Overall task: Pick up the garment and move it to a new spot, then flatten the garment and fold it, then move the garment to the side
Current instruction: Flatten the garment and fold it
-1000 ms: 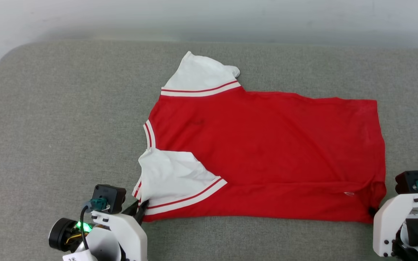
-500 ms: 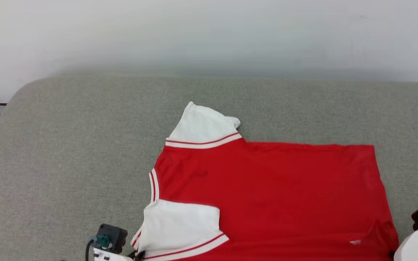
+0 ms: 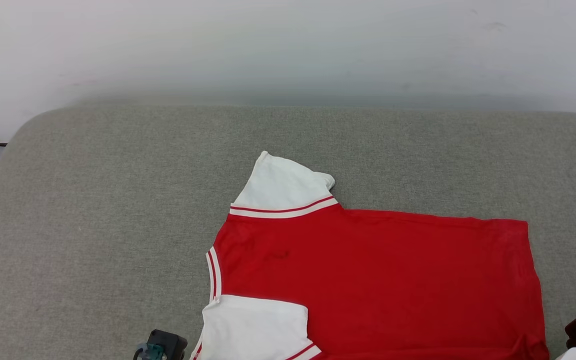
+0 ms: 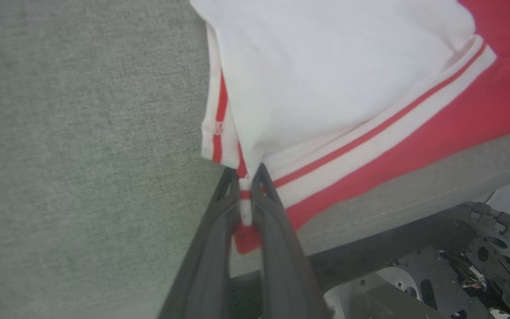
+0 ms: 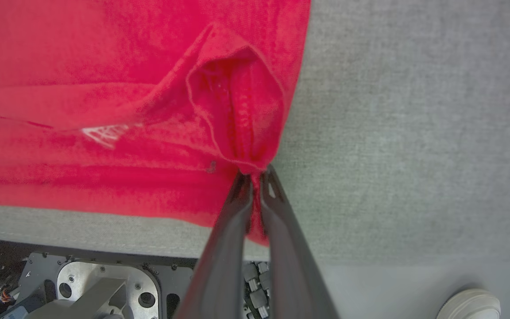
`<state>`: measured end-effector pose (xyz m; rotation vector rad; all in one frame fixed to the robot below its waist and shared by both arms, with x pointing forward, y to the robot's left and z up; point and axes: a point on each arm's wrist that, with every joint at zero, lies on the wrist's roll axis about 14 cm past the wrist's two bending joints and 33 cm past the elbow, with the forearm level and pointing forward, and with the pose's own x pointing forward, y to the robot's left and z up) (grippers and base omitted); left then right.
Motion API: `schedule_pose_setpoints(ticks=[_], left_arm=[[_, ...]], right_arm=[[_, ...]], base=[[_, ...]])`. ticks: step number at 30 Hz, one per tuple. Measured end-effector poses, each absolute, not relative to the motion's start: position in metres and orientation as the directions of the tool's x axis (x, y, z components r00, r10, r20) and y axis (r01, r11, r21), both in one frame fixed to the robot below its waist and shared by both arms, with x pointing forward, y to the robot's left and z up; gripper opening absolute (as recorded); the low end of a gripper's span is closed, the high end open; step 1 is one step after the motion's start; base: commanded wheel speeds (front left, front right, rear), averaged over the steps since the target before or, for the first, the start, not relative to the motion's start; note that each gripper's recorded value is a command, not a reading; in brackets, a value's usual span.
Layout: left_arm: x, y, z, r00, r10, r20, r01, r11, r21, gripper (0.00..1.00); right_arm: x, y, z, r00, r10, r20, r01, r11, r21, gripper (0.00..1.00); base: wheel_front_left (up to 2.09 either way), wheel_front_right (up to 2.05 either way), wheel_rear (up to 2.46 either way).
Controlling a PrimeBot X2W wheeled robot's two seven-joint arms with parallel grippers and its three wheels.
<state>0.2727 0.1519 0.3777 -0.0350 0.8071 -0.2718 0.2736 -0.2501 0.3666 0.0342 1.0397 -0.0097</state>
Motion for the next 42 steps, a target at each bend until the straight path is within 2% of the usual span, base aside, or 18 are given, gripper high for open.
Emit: schedule_pose_setpoints(ticks=[7,8,9,10,14,18,21,26,29,34,42], left_arm=[[0.276,0.154,0.369,0.642,-0.245,-0.726,0.225,0.966,-0.128,0.00],[0.276,0.154,0.369,0.641,-0.245,-0.727,0.224,0.966,-0.128,0.07],[0.276,0.155,0.368,0.641,-0.244,-0.728,0.223,0.966,-0.127,0.78],[0.276,0.155,0.368,0.640,-0.243,-0.729,0.224,0.967,-0.126,1.00],[0.282,0.161,0.374,0.669,-0.217,-0.711,0.212,0.972,-0.098,1.00],[0.295,0.165,0.392,0.721,-0.207,-0.661,0.214,0.974,-0.072,1.00],[0.317,0.167,0.420,0.784,-0.211,-0.584,0.240,0.970,-0.029,1.00],[0.360,0.161,0.466,0.834,-0.263,-0.486,0.323,0.945,0.043,1.00],[0.388,0.151,0.486,0.825,-0.318,-0.467,0.401,0.912,0.087,1.00],[0.433,0.128,0.499,0.744,-0.414,-0.525,0.541,0.834,0.110,1.00],[0.512,0.109,0.485,0.621,-0.423,-0.659,0.607,0.792,0.064,1.00]], right_arm=[[0.278,-0.249,0.360,0.504,0.008,-0.863,0.026,0.999,0.025,0.00],[0.279,-0.249,0.359,0.504,0.009,-0.863,0.026,0.999,0.025,0.00],[0.279,-0.249,0.360,0.509,0.008,-0.861,0.025,0.999,0.024,0.63],[0.281,-0.249,0.361,0.521,0.005,-0.854,0.023,1.000,0.020,1.00],[0.287,-0.250,0.365,0.541,0.000,-0.841,0.002,1.000,0.001,1.00],[0.298,-0.247,0.379,0.592,0.014,-0.806,-0.004,1.000,0.015,1.00],[0.311,-0.248,0.397,0.646,0.013,-0.763,-0.011,1.000,0.007,1.00],[0.334,-0.243,0.430,0.723,0.023,-0.691,-0.040,0.999,-0.009,1.00],[0.345,-0.240,0.446,0.750,0.028,-0.661,-0.058,0.998,-0.023,1.00],[0.362,-0.233,0.467,0.782,0.042,-0.622,-0.082,0.996,-0.035,1.00],[0.377,-0.224,0.470,0.783,0.053,-0.619,-0.097,0.995,-0.038,1.00]], base=[[0.00,0.00,0.00],[0.00,0.00,0.00],[0.00,0.00,0.00],[0.00,0.00,0.00],[0.00,0.00,0.00],[0.00,0.00,0.00],[0.00,0.00,0.00],[0.00,0.00,0.00],[0.00,0.00,0.00],[0.00,0.00,0.00],[0.00,0.00,0.00]])
